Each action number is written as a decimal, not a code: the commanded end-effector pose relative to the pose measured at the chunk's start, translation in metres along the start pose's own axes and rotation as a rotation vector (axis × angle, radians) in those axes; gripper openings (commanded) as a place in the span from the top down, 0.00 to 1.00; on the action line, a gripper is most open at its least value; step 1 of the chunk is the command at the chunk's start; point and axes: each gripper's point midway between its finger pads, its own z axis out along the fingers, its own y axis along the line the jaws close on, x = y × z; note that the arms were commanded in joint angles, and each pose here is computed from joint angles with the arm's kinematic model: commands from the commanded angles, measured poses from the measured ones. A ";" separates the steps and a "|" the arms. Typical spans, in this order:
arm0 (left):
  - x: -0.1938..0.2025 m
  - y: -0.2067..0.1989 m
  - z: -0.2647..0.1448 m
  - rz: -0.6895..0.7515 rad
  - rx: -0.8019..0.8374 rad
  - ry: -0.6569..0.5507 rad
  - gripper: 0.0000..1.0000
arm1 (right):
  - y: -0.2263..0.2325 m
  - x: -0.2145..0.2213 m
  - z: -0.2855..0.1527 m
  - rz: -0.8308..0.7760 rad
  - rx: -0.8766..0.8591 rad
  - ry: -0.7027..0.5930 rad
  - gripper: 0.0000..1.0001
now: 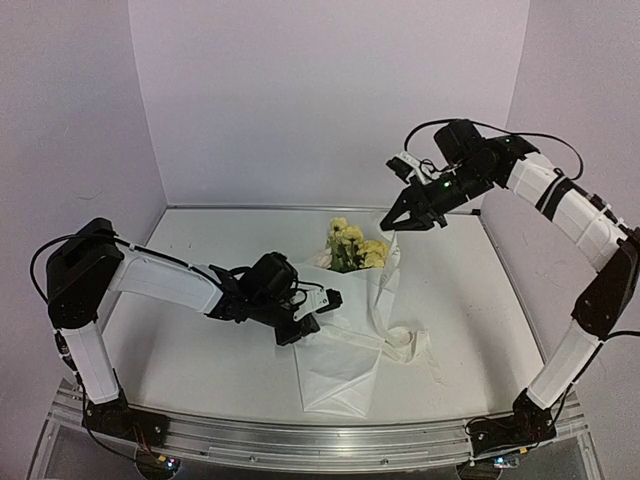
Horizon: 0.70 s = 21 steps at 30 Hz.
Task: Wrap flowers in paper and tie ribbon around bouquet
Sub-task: Cross the ribbon over the folded bouquet.
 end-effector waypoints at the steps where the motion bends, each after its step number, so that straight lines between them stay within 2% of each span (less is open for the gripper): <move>1: -0.043 0.012 -0.013 -0.070 -0.012 -0.149 1.00 | 0.013 0.034 0.044 -0.001 -0.085 0.139 1.00; 3: -0.045 0.013 -0.016 -0.111 0.004 -0.173 1.00 | 0.010 0.049 0.065 0.026 -0.100 0.170 1.00; 6: -0.048 0.019 -0.021 -0.161 0.010 -0.212 1.00 | 0.008 0.058 0.096 0.048 -0.147 0.148 1.00; 9: -0.049 0.024 -0.026 -0.214 0.017 -0.239 1.00 | 0.006 0.083 0.123 0.063 -0.153 0.206 1.00; 14: -0.052 0.036 -0.034 -0.276 0.021 -0.271 1.00 | -0.012 0.111 0.161 0.116 -0.119 0.259 1.00; 21: -0.058 0.042 -0.042 -0.296 0.023 -0.299 1.00 | -0.039 0.128 0.197 0.181 -0.053 0.311 1.00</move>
